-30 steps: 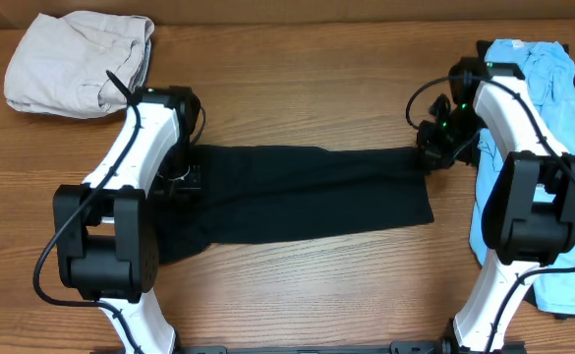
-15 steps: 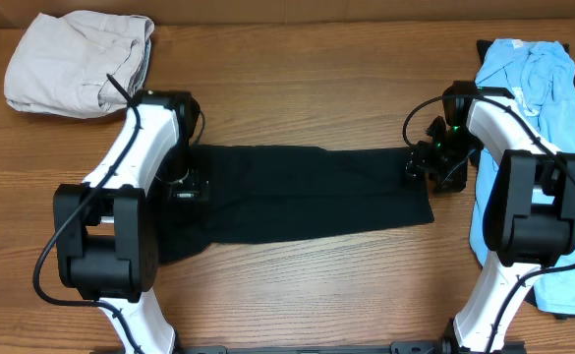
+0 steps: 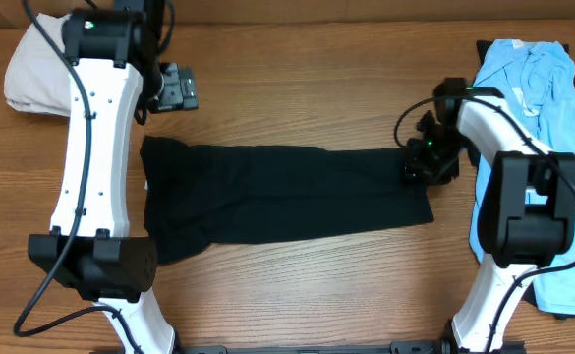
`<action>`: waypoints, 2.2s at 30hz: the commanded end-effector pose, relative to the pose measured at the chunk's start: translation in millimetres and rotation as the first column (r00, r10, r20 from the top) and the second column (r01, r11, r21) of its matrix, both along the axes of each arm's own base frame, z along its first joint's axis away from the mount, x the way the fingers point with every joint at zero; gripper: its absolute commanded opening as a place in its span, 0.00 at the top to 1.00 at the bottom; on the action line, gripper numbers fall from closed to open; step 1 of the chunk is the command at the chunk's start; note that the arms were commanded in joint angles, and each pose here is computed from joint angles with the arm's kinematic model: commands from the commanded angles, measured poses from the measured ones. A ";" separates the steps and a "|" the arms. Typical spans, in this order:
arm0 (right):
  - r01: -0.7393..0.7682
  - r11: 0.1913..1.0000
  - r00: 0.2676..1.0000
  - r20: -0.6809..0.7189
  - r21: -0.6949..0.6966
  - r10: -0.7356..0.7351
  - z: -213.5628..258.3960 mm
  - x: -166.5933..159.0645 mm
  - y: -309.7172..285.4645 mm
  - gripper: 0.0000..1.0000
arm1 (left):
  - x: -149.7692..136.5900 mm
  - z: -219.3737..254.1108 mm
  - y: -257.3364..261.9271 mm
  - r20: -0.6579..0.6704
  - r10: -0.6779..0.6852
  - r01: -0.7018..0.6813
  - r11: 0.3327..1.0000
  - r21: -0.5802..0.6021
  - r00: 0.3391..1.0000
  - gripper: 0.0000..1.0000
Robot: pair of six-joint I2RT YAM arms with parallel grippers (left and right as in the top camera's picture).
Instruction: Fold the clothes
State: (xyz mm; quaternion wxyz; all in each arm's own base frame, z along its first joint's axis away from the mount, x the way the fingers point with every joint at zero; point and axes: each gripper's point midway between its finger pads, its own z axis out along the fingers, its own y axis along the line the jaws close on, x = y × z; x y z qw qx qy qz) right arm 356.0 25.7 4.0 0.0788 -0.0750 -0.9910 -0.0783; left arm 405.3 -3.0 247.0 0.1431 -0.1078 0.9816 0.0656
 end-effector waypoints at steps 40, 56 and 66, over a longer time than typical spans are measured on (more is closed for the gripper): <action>-0.102 0.990 0.988 0.126 0.096 0.089 118.9 9.7 81.4 0.96 | 14.3 24.8 17.2 0.103 -0.010 0.001 0.996 0.092 0.995 0.00; -0.267 0.959 0.939 0.252 0.100 0.235 111.9 2.6 203.2 0.57 | 16.4 24.6 16.9 0.108 -0.014 0.004 0.996 0.092 0.994 0.00; -0.253 0.953 0.924 0.333 0.169 0.187 159.1 1.2 194.5 0.49 | 9.2 10.2 -10.6 0.050 -0.108 0.110 0.993 -0.046 0.993 0.00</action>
